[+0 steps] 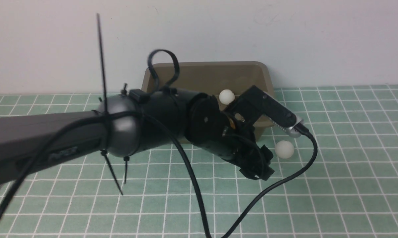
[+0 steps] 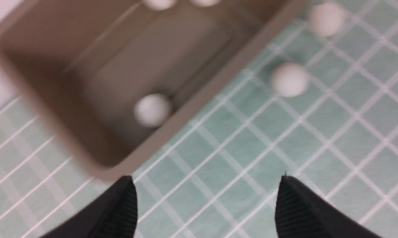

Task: Put the table tennis balls in the box on the green coffee tablecloth.
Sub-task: 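Reach for and grasp a ping pong ball on the table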

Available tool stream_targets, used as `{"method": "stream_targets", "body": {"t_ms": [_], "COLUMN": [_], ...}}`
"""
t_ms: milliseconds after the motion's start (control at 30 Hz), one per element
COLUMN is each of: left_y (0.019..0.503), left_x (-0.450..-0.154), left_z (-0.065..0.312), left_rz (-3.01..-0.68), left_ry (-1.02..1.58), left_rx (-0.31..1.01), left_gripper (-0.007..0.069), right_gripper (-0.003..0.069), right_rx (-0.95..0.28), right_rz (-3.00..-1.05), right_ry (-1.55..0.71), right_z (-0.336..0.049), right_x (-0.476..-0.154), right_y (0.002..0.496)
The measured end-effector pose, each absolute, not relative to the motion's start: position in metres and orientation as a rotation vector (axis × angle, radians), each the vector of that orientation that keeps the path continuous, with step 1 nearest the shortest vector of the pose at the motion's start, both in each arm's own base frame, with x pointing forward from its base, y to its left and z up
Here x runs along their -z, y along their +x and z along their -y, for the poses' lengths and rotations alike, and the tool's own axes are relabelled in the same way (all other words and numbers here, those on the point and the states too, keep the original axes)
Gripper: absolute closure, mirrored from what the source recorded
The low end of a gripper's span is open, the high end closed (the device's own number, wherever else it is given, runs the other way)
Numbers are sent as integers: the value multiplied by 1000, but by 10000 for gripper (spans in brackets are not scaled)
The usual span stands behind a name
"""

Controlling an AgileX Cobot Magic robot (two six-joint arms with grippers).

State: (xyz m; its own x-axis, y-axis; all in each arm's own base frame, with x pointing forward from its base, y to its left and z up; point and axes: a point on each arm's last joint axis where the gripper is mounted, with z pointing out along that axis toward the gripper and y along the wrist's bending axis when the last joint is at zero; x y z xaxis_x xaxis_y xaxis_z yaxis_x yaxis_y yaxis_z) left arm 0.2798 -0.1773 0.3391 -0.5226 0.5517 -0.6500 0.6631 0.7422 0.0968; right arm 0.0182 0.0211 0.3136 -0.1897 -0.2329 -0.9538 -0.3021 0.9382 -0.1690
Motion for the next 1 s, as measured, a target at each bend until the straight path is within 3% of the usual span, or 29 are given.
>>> {"method": "stream_targets", "body": {"t_ms": [167,500,767,1000], "left_y": [275,252,242,241], "left_x": [-365,-394,-404,-403], "left_z": [139,126,120,120], "left_rz": [-2265,-2175,-2155,-2159], "left_ry": [755,712,709,710], "left_rx": [140,152,153,152], "left_gripper": [134,176,179,179], "right_gripper": [197,197,197,197], "right_rx": [-109,-193,-266,-339], "right_rz": [-1848,-2023,-2185,-2333], "right_ry": [-457,-537,-659,-680], "right_z": [-26,-33,-41,-45], "right_x": [-313,-303,-314,-289], "right_y": [42,106,204,277]}}
